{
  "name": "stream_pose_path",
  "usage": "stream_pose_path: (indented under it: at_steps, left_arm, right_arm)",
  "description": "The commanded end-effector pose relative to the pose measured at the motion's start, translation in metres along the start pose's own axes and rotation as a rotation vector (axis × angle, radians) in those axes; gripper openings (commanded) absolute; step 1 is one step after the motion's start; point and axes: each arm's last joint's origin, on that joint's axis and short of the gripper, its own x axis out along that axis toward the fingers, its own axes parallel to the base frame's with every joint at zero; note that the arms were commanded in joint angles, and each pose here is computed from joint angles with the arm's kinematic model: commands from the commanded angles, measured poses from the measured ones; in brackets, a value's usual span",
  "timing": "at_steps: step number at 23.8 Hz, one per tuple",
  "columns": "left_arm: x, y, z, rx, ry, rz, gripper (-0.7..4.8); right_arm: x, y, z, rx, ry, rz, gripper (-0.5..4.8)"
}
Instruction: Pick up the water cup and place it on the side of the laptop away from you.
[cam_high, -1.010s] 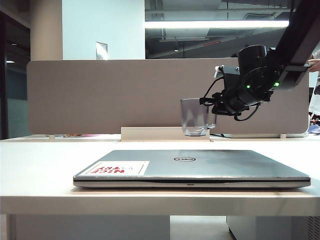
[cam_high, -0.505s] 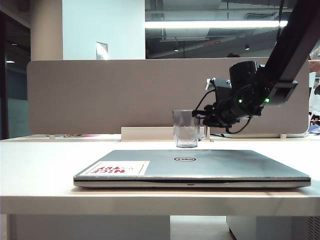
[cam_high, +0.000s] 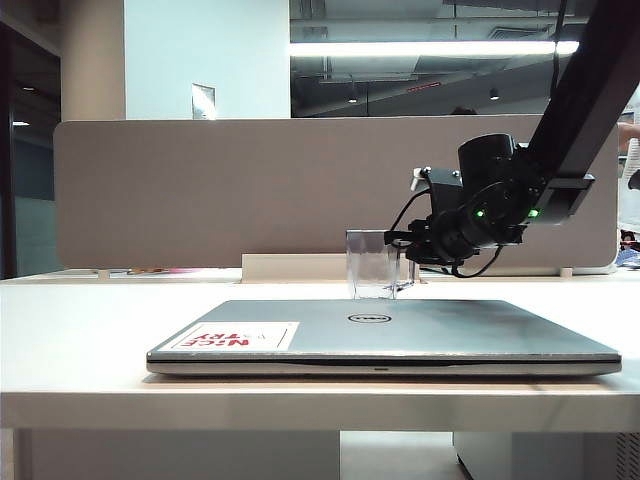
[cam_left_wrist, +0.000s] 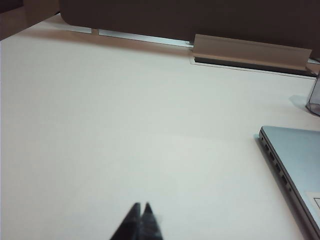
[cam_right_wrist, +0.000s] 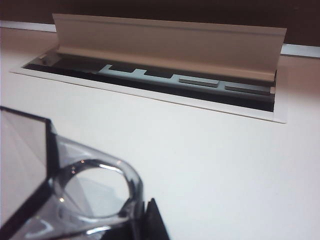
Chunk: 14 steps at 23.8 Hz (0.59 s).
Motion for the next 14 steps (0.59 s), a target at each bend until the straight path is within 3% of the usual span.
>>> stream_pose_path:
  at_steps: [1,3,6,14]
  left_arm:
    - [-0.0002,-0.0003,0.0015,-0.003,-0.008,-0.003,-0.06]
    - [-0.0002,-0.0003,0.0015,-0.003,-0.008,-0.003,-0.06]
    - [-0.0002,-0.0003,0.0015,-0.003,-0.008,-0.003,-0.06]
    - [-0.0002,-0.0003,0.0015,-0.003,-0.008,-0.003,-0.06]
  right_arm:
    - [-0.0005,0.0009,0.0084,-0.002,-0.042,0.003,0.0]
    - [-0.0005,0.0009,0.0084,-0.002,-0.042,0.003,0.01]
    - [-0.0005,0.0009,0.0082,-0.001,-0.039,0.003,0.58]
    - [-0.0007,0.0009,0.0074,-0.008,-0.023,0.002,0.59]
